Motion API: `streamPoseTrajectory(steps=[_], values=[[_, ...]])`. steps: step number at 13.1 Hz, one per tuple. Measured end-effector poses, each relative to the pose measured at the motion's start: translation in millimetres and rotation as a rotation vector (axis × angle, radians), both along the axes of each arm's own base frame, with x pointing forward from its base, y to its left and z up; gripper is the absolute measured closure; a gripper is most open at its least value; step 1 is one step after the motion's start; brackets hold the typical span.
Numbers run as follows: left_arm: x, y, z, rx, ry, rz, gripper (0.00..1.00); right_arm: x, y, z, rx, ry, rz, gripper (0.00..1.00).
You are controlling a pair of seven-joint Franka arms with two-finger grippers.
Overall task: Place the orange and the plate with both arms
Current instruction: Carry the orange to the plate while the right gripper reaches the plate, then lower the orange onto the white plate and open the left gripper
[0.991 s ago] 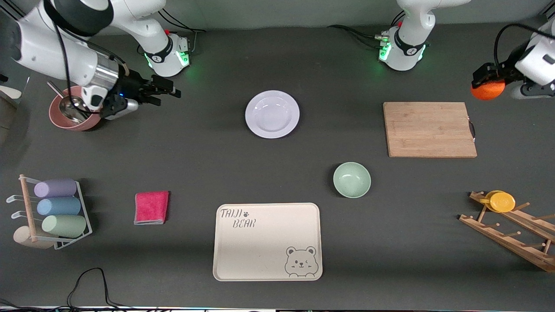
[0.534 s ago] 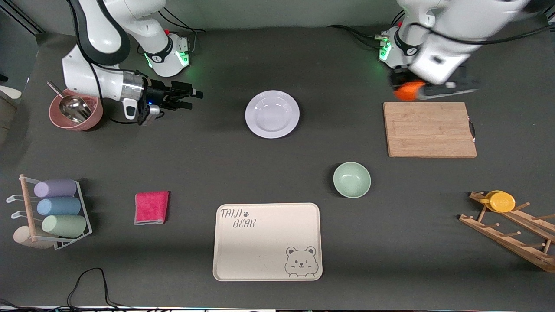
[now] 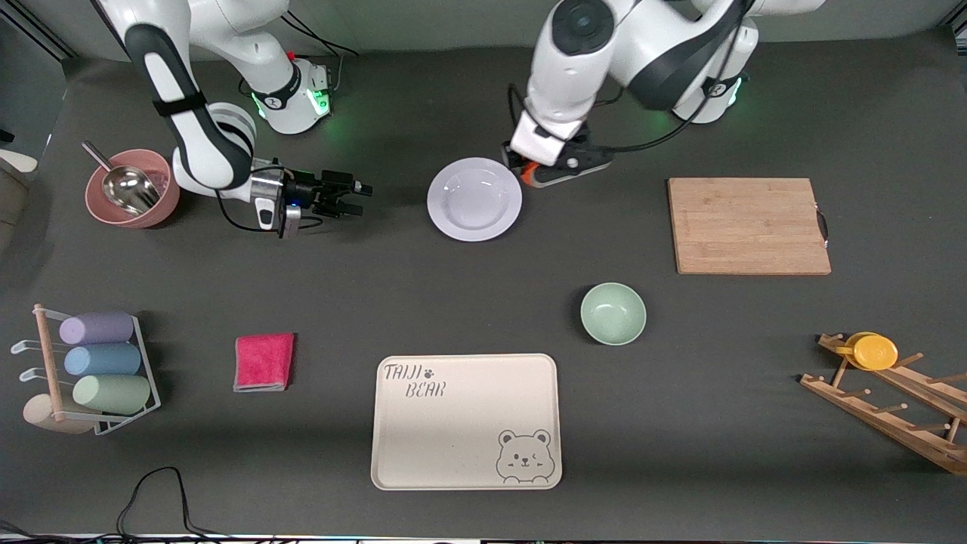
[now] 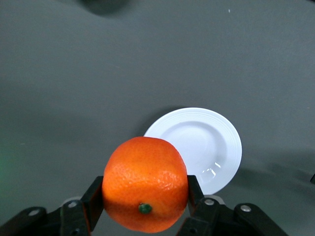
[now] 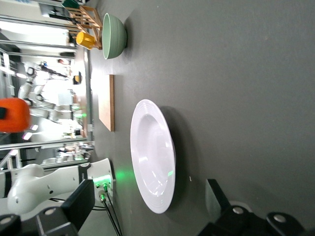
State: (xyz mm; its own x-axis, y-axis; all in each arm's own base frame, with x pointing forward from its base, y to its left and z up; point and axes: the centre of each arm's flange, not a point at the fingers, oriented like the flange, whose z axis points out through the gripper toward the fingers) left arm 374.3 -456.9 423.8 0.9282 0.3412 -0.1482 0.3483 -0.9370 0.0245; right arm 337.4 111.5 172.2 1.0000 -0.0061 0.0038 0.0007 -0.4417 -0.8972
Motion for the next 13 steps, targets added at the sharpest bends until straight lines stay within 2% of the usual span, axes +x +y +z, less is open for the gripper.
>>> streamPoseTrajectory(steps=[5,7,9,11,13], values=[[-20.0,-52.2,-100.9,0.016,-0.021,0.016,0.29,-19.5,1.8,-39.6,0.040,0.074,0.000,0.00],[-21.1,-59.4,-132.8,0.013,-0.027,0.024,0.29,-23.1,0.6,-47.5,0.036,0.096,-0.005,0.00],[-22.6,-63.7,-154.1,0.007,-0.029,0.036,0.29,-25.7,-0.3,-53.1,0.032,0.111,-0.007,0.00],[-34.8,-72.2,-167.2,0.008,-0.023,0.031,0.29,-25.6,-0.4,-55.0,0.031,0.115,-0.008,0.00],[-50.3,-82.9,-174.6,0.006,-0.028,0.031,0.29,-25.6,-0.4,-55.2,0.031,0.115,-0.008,0.07]])
